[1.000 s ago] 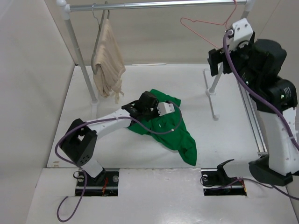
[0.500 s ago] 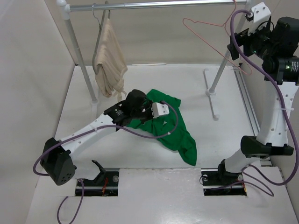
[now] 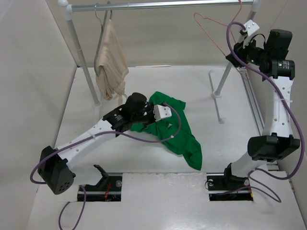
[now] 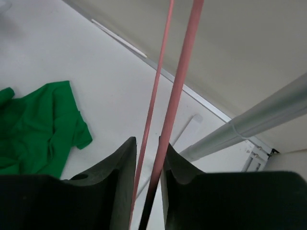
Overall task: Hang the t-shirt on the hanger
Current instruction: Grab a hanger with the right arm
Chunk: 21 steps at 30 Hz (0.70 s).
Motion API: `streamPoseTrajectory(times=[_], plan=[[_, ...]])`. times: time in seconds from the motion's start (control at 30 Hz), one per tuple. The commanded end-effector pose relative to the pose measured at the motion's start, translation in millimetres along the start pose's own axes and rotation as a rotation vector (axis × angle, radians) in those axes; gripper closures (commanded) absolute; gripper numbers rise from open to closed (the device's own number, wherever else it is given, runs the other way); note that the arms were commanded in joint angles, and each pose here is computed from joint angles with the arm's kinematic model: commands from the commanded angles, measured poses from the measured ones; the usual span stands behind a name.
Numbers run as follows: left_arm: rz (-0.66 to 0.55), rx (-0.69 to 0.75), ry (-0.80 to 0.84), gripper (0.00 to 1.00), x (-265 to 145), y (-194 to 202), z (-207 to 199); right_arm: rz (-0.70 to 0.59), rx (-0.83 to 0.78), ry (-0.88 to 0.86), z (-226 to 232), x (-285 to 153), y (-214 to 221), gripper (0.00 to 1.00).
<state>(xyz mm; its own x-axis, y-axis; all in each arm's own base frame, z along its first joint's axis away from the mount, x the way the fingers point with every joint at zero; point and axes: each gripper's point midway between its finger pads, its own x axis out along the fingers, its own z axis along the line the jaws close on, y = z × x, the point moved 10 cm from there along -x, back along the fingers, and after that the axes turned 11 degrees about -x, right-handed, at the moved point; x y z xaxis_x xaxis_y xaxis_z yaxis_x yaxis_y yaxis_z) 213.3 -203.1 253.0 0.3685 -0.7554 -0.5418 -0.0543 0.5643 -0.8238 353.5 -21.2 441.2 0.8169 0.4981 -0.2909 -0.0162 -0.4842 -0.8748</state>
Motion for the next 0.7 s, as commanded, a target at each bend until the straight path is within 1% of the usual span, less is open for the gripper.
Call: streamPoseTrajectory(times=[0.0,0.03,0.13,0.3,0.37,0.43,0.5,0.57,0.6,0.67], plan=[[-0.136,0.021,-0.037,1.00,-18,-22,1,-0.142,-0.108,-0.008,2,-13,-25,0.73],[-0.151,0.026,-0.031,1.00,-22,-24,0,-0.160,-0.121,-0.008,3,-14,-27,0.82],[-0.206,0.036,-0.032,1.00,-28,-30,-1,-0.185,-0.150,0.012,8,-24,-33,1.00],[-0.199,-0.005,-0.025,1.00,-26,-27,-4,-0.257,-0.213,0.078,9,-42,-55,1.00],[-0.202,-0.029,-0.014,1.00,-26,-27,-5,-0.260,-0.203,0.125,8,-48,-60,1.00],[-0.222,-0.035,-0.020,1.00,-26,-30,-5,-0.302,-0.240,0.179,11,-61,-76,1.00],[-0.223,-0.058,-0.017,1.00,-23,-30,-5,-0.336,-0.258,0.204,13,-63,-86,1.00],[-0.232,-0.065,-0.019,1.00,-23,-32,-4,-0.353,-0.271,0.205,16,-66,-91,1.00],[-0.233,-0.080,-0.017,1.00,-23,-32,-5,-0.375,-0.284,0.179,20,-69,-95,1.00],[-0.245,-0.085,-0.011,1.00,-23,-33,-5,-0.367,-0.261,0.104,32,-70,-87,1.00]])
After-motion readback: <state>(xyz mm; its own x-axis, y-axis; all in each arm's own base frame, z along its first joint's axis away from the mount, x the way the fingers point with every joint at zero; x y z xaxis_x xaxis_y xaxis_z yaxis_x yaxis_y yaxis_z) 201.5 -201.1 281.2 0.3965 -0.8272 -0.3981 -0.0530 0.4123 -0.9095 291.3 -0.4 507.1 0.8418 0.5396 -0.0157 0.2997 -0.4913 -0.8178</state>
